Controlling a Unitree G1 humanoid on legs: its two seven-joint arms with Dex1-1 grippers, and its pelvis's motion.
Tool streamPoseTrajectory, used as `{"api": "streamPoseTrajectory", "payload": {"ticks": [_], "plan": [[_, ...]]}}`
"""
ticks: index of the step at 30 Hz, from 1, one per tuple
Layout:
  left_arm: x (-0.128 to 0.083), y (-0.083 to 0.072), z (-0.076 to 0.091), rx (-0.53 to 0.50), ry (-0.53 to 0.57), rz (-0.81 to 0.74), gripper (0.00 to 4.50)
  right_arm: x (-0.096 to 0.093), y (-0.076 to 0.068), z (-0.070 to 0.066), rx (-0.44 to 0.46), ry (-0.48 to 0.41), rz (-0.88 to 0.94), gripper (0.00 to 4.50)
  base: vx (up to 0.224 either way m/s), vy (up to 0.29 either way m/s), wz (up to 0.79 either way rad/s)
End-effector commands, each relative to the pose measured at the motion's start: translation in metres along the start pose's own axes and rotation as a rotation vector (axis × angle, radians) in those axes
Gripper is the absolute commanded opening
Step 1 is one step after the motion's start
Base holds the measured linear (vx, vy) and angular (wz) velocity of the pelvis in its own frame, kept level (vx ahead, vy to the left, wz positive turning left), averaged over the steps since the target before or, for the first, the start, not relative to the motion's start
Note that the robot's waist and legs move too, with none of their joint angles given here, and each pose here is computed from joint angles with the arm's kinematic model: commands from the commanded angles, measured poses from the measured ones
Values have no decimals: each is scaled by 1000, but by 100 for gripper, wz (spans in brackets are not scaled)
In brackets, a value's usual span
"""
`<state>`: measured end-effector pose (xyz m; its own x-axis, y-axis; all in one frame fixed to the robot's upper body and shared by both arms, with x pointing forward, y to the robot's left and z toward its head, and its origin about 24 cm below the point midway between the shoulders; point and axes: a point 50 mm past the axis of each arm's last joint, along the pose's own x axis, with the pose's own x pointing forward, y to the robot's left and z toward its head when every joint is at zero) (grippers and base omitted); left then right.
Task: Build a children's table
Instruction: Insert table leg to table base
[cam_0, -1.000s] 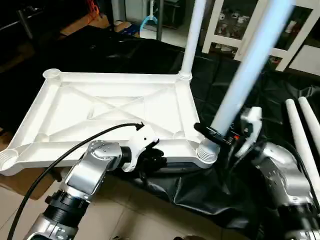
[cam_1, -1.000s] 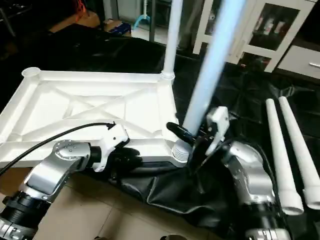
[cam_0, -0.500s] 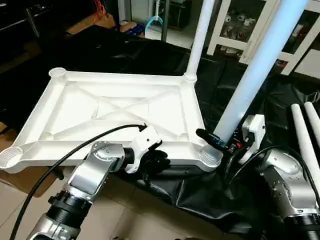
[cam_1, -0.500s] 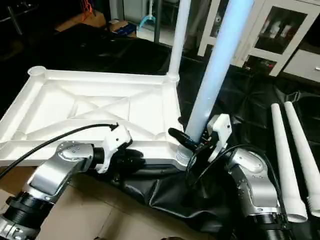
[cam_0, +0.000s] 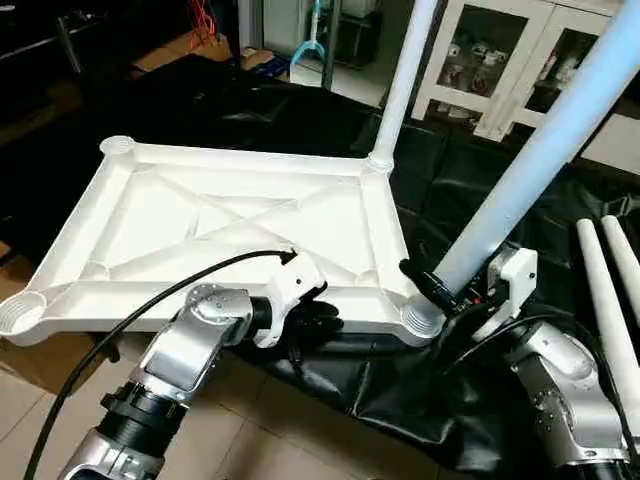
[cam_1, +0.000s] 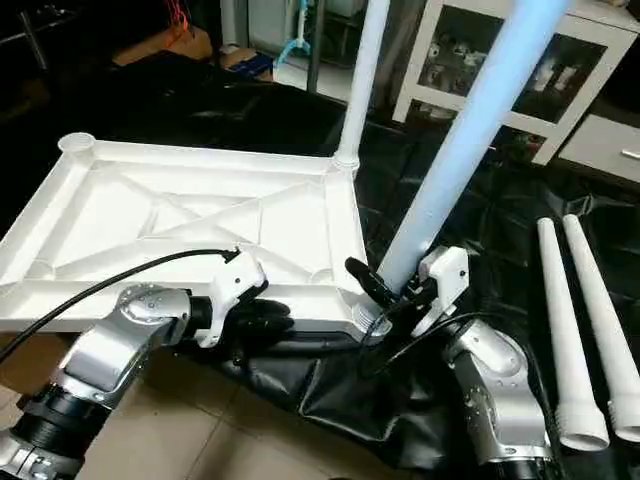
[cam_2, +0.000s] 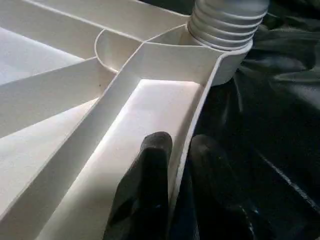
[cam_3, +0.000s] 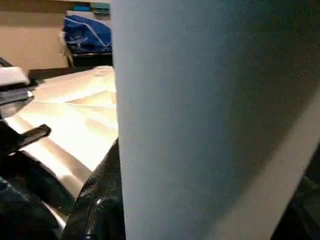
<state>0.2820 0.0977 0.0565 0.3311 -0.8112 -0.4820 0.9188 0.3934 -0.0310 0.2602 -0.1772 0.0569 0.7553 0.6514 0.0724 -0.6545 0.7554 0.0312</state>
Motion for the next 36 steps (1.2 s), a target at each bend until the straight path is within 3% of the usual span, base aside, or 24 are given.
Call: {"api": "streamPoseTrajectory", "payload": {"ticks": [1, 9, 12, 16, 19, 21, 27, 36], "plan": [[-7, 15, 11, 7, -52, 134, 50, -24, 8, -58, 119, 297, -60, 179, 0, 0, 0], [-5, 12, 8, 62, -28, 128, 26, -20, 2, -55, 126, 286, -99, 177, 0, 0, 0], [-7, 10, 1, 143, 50, 88, 17, -20, 1, -56, 119, 294, -121, 177, 0, 0, 0], [-8, 7, -1, 161, 85, 23, 6, -20, 0, -57, 118, 298, -132, 177, 0, 0, 0], [-7, 12, 3, 154, 60, 57, 0, -20, -2, -56, 116, 295, -135, 177, 0, 0, 0], [-5, 18, 11, 133, 21, 95, 47, -20, -2, -56, 116, 293, -137, 177, 0, 0, 0], [-1, 19, 19, 113, 4, 58, 96, -20, -1, -57, 117, 293, -139, 177, 0, 0, 0], [6, 19, 16, 143, 114, 23, 170, -19, 1, -58, 115, 287, -144, 177, 0, 0, 0]]}}
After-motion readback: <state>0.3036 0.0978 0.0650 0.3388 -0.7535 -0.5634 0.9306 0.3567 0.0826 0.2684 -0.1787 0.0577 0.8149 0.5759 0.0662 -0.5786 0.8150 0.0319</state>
